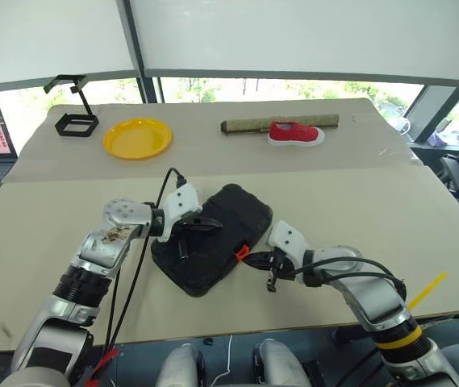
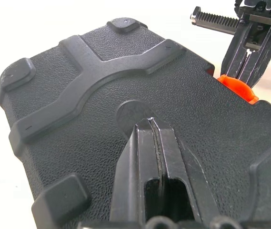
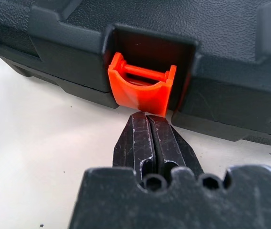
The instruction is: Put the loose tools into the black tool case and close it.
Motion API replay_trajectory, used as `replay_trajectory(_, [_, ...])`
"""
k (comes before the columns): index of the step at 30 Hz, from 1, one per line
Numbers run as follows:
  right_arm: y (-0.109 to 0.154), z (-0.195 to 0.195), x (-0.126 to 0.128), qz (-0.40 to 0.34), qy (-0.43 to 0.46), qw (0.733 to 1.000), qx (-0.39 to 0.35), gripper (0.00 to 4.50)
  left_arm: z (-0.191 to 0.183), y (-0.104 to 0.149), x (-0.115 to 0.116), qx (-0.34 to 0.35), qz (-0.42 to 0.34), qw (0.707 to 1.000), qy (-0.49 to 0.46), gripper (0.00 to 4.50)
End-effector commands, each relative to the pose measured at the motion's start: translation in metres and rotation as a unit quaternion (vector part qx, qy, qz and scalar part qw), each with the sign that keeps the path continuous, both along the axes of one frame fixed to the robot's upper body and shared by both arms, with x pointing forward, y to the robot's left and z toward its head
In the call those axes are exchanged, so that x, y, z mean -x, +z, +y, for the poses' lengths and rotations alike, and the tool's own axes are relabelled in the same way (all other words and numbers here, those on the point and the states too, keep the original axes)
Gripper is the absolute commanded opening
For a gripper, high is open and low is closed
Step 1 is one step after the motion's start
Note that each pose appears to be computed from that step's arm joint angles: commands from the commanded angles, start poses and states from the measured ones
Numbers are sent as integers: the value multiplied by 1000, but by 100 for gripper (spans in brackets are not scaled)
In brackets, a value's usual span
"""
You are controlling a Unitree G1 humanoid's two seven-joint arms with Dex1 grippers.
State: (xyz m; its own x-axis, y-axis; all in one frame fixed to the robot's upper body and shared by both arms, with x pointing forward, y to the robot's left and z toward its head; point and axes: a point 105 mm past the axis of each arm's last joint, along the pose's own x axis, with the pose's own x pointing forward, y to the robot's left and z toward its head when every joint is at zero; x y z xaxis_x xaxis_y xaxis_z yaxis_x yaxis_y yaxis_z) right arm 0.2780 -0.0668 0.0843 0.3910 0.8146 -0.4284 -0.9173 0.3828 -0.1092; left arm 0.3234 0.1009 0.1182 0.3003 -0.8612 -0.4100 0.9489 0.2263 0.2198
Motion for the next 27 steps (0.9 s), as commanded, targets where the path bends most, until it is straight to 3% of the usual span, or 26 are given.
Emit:
replay_trajectory(1, [42, -7, 0, -68, -1, 996, -52, 2, 20, -45, 11, -3, 63, 997, 37, 0])
replay_trajectory(2, [44, -13, 2, -65, -4, 996, -60, 60, 23, -36, 11, 20, 50, 998, 41, 53])
replay_trajectory(3, [46, -19, 6, -62, -4, 996, -65, 75, 29, -29, 12, 35, 40, 998, 42, 67])
replay_trajectory(8, [52, -55, 22, -90, -6, 994, -56, 251, 73, -3, 31, 75, 13, 994, 76, 258])
replay_trajectory(12, [57, -78, 29, -149, 8, 988, -49, 377, 116, 5, 45, 69, -42, 987, 137, 391])
replay_trajectory(14, [67, -93, 28, -193, 6, 978, -77, 443, 155, 1, 59, 49, -80, 973, 212, 449])
replay_trajectory(21, [70, -125, 17, -205, 3, 975, -89, 443, 193, -28, 96, 1, -104, 949, 299, 449])
replay_trajectory(27, [60, -133, 9, -217, 34, 974, -61, 443, 188, -31, 98, 16, -116, 940, 321, 449])
